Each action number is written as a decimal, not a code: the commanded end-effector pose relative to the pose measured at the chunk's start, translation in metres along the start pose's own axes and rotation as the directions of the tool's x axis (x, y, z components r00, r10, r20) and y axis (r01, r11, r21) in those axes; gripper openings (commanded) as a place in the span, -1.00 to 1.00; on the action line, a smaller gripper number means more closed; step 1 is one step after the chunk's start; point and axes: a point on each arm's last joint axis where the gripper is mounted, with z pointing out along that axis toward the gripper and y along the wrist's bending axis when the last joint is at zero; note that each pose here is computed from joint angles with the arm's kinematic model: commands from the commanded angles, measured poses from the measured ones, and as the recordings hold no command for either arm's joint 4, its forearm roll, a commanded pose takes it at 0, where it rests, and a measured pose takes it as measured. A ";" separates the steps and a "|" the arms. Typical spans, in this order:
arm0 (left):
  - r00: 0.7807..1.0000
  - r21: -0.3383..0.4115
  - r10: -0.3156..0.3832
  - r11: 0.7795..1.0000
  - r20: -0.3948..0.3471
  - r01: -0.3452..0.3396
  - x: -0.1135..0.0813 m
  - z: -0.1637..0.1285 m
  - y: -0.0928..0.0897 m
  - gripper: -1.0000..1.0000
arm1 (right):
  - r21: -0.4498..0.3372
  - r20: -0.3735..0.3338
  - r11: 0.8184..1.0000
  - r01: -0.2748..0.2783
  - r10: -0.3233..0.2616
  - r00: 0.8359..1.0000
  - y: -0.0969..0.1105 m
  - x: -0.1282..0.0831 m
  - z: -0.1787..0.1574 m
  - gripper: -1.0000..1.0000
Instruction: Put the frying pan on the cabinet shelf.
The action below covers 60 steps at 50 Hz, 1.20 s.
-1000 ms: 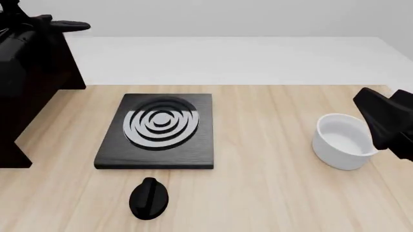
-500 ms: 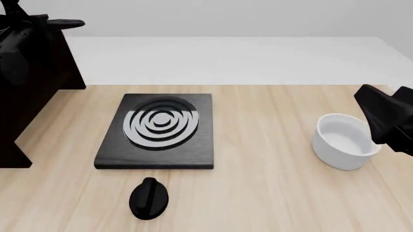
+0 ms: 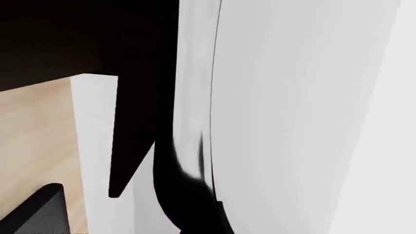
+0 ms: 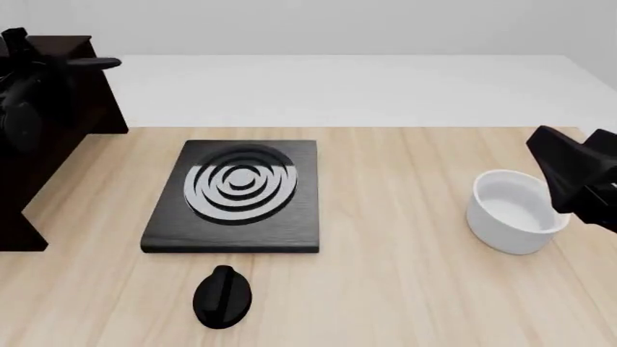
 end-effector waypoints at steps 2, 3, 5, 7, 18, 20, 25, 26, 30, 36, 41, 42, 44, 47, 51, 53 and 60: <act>0.997 0.036 0.071 0.997 -0.026 -0.070 0.001 -0.010 -0.006 -1.00 | 0.002 -0.012 1.000 0.000 0.000 1.000 -0.001 0.003 0.000 1.00; 0.997 0.037 0.073 0.997 -0.027 -0.072 0.002 -0.010 -0.006 -1.00 | 0.001 -0.011 1.000 -0.001 0.001 1.000 -0.001 0.004 0.000 1.00; 0.997 0.033 0.073 0.997 -0.026 -0.072 0.001 -0.011 -0.007 -1.00 | 0.003 -0.011 1.000 -0.003 0.003 1.000 -0.001 0.004 -0.001 1.00; 0.997 0.033 0.078 0.996 -0.025 -0.077 0.001 -0.010 -0.008 -1.00 | 0.002 -0.014 1.000 -0.003 0.003 1.000 -0.001 0.004 -0.001 1.00; 0.997 0.044 0.080 0.996 -0.020 -0.079 -0.001 -0.012 -0.008 1.00 | 0.008 -0.018 1.000 -0.007 0.007 1.000 -0.002 0.008 -0.005 1.00; 0.997 0.044 0.078 0.996 -0.020 -0.077 -0.001 -0.012 -0.008 1.00 | 0.008 -0.018 1.000 -0.007 0.007 1.000 -0.002 0.009 -0.006 1.00; 0.997 0.049 0.079 0.996 -0.019 -0.078 -0.001 -0.014 -0.008 1.00 | 0.009 -0.019 1.000 -0.007 0.007 1.000 -0.003 0.010 -0.007 1.00; 0.997 0.050 0.077 0.996 -0.018 -0.076 -0.001 -0.014 -0.007 1.00 | 0.009 -0.018 1.000 -0.008 0.008 1.000 -0.003 0.010 -0.007 1.00; 0.996 0.053 0.087 0.995 -0.021 -0.085 0.000 -0.017 -0.008 1.00 | 0.011 -0.015 1.000 -0.008 0.008 1.000 -0.003 0.010 -0.009 1.00; 0.994 0.057 0.102 0.993 -0.031 -0.100 0.004 -0.026 -0.010 1.00 | 0.015 -0.019 1.000 -0.010 0.011 1.000 -0.004 0.011 -0.010 1.00; 0.992 0.068 0.122 0.991 -0.039 -0.119 0.007 -0.031 -0.012 1.00 | 0.013 -0.021 1.000 -0.011 0.012 1.000 -0.004 0.012 -0.011 1.00; 0.991 0.071 0.126 0.990 -0.042 -0.123 0.008 -0.033 -0.013 1.00 | 0.012 -0.023 1.000 -0.012 0.012 1.000 -0.004 0.013 -0.011 1.00; 0.991 0.079 0.125 0.990 -0.046 -0.121 0.009 -0.037 -0.013 1.00 | 0.009 -0.029 1.000 -0.013 0.013 0.999 -0.004 0.015 -0.010 1.00; 0.989 0.085 0.136 0.988 -0.052 -0.131 0.011 -0.043 -0.014 1.00 | 0.011 -0.029 1.000 -0.013 0.013 1.000 -0.004 0.016 -0.012 1.00; 0.989 0.085 0.139 0.987 -0.052 -0.134 0.011 -0.049 -0.010 1.00 | 0.015 -0.029 1.000 -0.013 0.014 0.999 -0.005 0.017 -0.013 1.00; 0.992 0.068 0.111 0.992 -0.055 -0.107 0.010 -0.051 -0.001 1.00 | 0.016 -0.030 1.000 -0.014 0.014 0.999 -0.005 0.018 -0.014 1.00; 0.986 0.101 0.154 0.984 -0.062 -0.147 0.014 -0.067 -0.010 1.00 | 0.017 -0.029 1.000 -0.014 0.015 0.999 -0.005 0.020 -0.018 1.00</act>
